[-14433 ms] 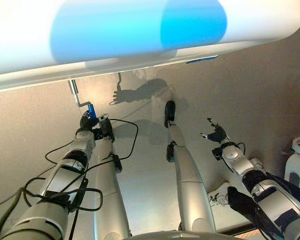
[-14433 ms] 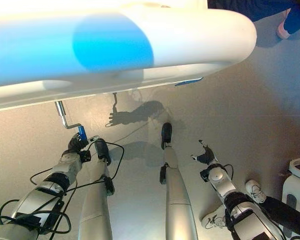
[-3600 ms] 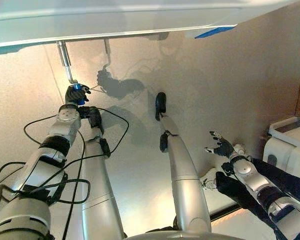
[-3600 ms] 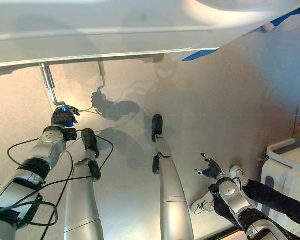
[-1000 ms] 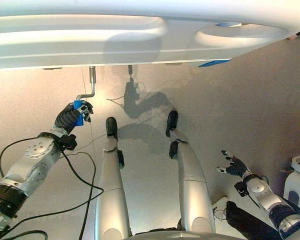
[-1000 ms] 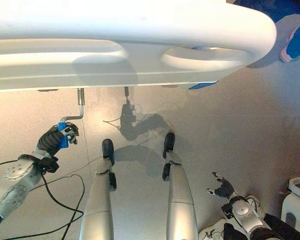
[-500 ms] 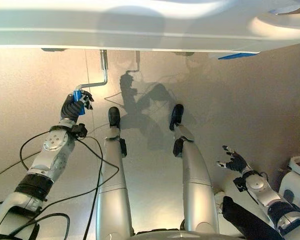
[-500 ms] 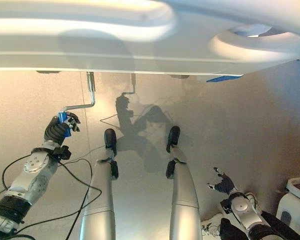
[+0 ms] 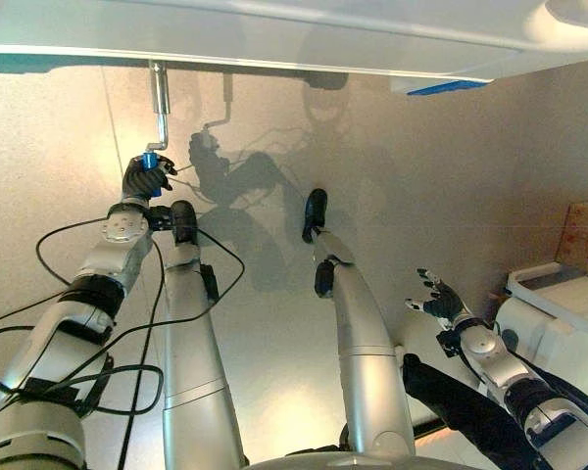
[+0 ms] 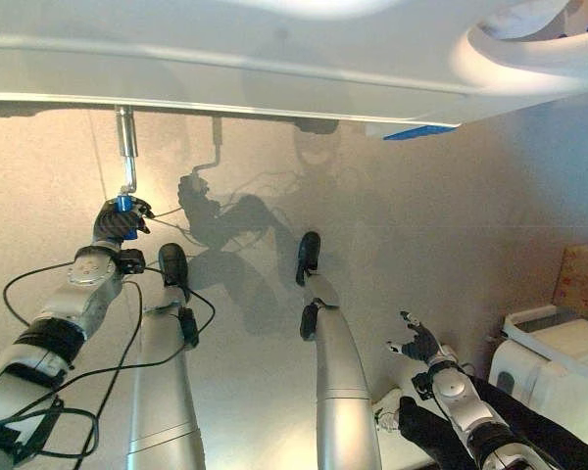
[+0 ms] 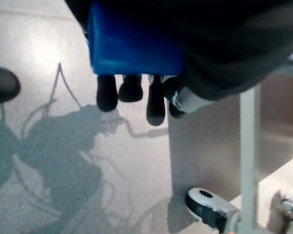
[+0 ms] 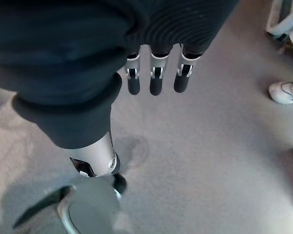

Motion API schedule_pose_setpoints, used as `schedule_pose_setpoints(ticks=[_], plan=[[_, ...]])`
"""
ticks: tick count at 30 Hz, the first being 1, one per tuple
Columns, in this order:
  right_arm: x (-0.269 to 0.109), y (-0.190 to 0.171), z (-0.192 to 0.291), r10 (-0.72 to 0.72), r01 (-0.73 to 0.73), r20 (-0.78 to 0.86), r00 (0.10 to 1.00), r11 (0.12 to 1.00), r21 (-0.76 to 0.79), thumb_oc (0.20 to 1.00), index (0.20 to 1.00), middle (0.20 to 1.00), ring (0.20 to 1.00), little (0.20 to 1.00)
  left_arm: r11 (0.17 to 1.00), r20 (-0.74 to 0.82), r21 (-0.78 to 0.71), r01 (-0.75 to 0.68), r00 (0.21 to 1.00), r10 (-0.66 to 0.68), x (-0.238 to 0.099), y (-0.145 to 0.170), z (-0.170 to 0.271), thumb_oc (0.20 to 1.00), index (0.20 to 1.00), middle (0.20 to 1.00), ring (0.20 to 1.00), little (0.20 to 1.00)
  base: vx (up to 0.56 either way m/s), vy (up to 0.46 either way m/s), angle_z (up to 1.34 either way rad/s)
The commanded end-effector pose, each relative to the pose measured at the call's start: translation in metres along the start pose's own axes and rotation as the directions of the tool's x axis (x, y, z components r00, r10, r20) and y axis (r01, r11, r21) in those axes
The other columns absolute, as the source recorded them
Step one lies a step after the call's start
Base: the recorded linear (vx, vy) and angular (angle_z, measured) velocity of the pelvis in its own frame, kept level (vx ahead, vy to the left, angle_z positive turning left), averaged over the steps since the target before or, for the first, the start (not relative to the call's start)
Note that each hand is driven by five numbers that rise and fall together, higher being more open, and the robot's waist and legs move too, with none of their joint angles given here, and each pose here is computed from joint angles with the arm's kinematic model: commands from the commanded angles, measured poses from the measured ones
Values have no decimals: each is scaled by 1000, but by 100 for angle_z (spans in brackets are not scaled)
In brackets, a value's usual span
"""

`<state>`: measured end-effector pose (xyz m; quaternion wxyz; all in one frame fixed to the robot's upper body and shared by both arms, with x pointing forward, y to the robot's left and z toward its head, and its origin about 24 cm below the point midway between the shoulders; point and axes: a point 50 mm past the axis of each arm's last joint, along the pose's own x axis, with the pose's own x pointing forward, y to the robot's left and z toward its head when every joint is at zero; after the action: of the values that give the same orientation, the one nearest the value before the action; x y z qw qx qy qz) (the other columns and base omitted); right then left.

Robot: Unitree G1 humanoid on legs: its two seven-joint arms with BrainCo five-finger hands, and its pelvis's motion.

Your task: Raise the hospital bed

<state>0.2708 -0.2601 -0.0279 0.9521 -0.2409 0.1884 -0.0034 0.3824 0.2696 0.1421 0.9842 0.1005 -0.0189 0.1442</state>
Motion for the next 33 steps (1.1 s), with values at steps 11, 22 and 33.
schedule_pose_setpoints(ticks=[11, 22, 33], plan=[[-1, -12, 14, -9, 10, 52, 999, 999, -35, 1000, 1000, 1000, 1000, 1000, 978, -146, 200, -51, 986, 81, -4, 3, -33, 200, 200, 200, 200, 200, -11, -91, -6], [-7, -24, -1, -14, 13, -7, 1000, 997, -77, 1000, 1000, 1000, 1000, 1000, 982, -270, 173, -70, 956, 116, -22, 9, -72, 200, 200, 200, 200, 200, -23, -62, -7], [-13, -31, -14, -12, 6, -58, 998, 994, -107, 1000, 1000, 1000, 1000, 1000, 984, -343, 169, -53, 933, 109, -36, 7, -97, 1000, 1000, 1000, 1000, 1000, -6, -43, 0]])
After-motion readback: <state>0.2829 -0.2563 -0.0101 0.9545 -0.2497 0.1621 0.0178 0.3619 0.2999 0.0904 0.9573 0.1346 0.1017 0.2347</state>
